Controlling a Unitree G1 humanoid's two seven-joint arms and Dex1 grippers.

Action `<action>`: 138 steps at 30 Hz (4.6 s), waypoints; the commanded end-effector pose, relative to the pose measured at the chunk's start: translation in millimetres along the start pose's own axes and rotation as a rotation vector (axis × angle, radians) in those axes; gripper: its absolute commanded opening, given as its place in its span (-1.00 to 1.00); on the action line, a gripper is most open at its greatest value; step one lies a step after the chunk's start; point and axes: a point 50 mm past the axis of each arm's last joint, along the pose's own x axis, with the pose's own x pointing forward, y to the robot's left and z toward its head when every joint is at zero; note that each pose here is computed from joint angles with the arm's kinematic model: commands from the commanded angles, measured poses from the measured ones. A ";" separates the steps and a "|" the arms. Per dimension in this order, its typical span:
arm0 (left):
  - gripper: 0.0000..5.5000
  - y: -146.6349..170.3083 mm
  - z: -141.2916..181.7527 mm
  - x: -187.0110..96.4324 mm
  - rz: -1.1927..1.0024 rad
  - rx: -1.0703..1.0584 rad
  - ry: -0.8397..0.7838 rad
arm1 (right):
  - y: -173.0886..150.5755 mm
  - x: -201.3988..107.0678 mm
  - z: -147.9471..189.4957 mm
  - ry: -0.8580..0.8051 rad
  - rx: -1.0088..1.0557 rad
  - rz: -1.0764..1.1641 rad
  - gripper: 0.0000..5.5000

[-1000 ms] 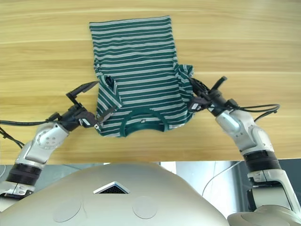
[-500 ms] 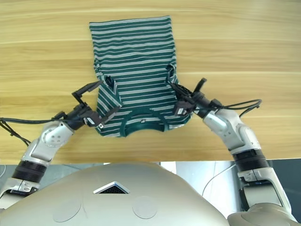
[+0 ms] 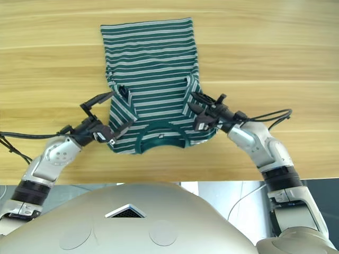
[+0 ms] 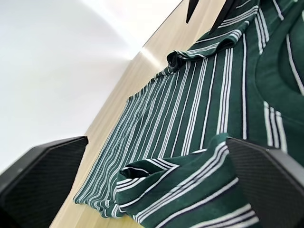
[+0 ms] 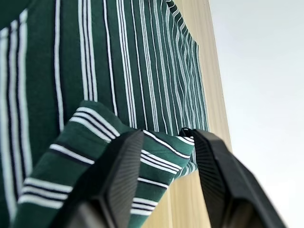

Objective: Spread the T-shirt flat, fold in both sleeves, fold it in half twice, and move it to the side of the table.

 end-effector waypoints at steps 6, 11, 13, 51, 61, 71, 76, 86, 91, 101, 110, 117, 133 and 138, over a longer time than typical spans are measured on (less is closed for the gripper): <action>0.96 -13.3 -4.7 -6.7 -0.156 0.028 0.043 | -2.9 -14.1 -14.4 0.090 0.008 -0.008 0.17; 0.96 -27.6 -14.5 -25.8 -0.308 0.025 0.133 | -36.1 -28.1 -9.9 0.031 0.147 -0.246 0.17; 0.96 -29.0 -15.5 -29.8 -0.330 0.023 0.149 | -44.0 -28.9 -9.6 0.019 0.160 -0.289 0.17; 0.96 17.1 -6.7 -104.7 -0.381 0.210 0.391 | 38.0 -88.4 2.0 0.122 0.054 0.319 0.17; 0.96 -0.9 -2.8 -86.1 -0.539 0.165 0.270 | 37.2 -94.5 7.0 0.119 0.051 0.350 0.17; 0.62 -5.8 -8.8 -86.4 -0.612 0.153 0.253 | 31.5 -92.4 6.4 0.120 0.034 0.331 0.18; 0.29 -8.7 -8.7 -87.0 -0.616 0.140 0.240 | 31.6 -94.2 5.8 0.121 0.030 0.356 0.18; -0.30 -5.1 -10.8 -85.3 -0.619 0.156 0.236 | 41.5 -92.1 23.3 0.050 0.074 0.393 0.18; -0.59 -4.5 -10.5 -84.7 -0.621 0.160 0.231 | 41.2 -91.1 26.9 0.037 0.075 0.398 0.18; -0.99 -4.4 -6.4 -79.3 -0.566 0.159 0.213 | 38.2 -79.8 21.5 0.004 0.041 0.422 0.18; -0.99 -3.0 -5.0 -71.4 -0.545 0.170 0.201 | 42.7 -74.6 25.6 -0.044 0.032 0.456 0.18; -0.99 -3.1 -3.6 -67.9 -0.545 0.175 0.187 | 43.3 -70.7 20.0 -0.037 0.019 0.464 -0.09; -0.99 -6.1 1.2 -71.8 -0.492 0.114 0.163 | 41.1 -70.2 9.6 0.016 0.024 0.421 -1.00; -0.99 -12.7 9.6 -66.4 -0.478 0.051 0.079 | 33.9 -69.7 13.3 -0.028 0.058 0.365 -1.00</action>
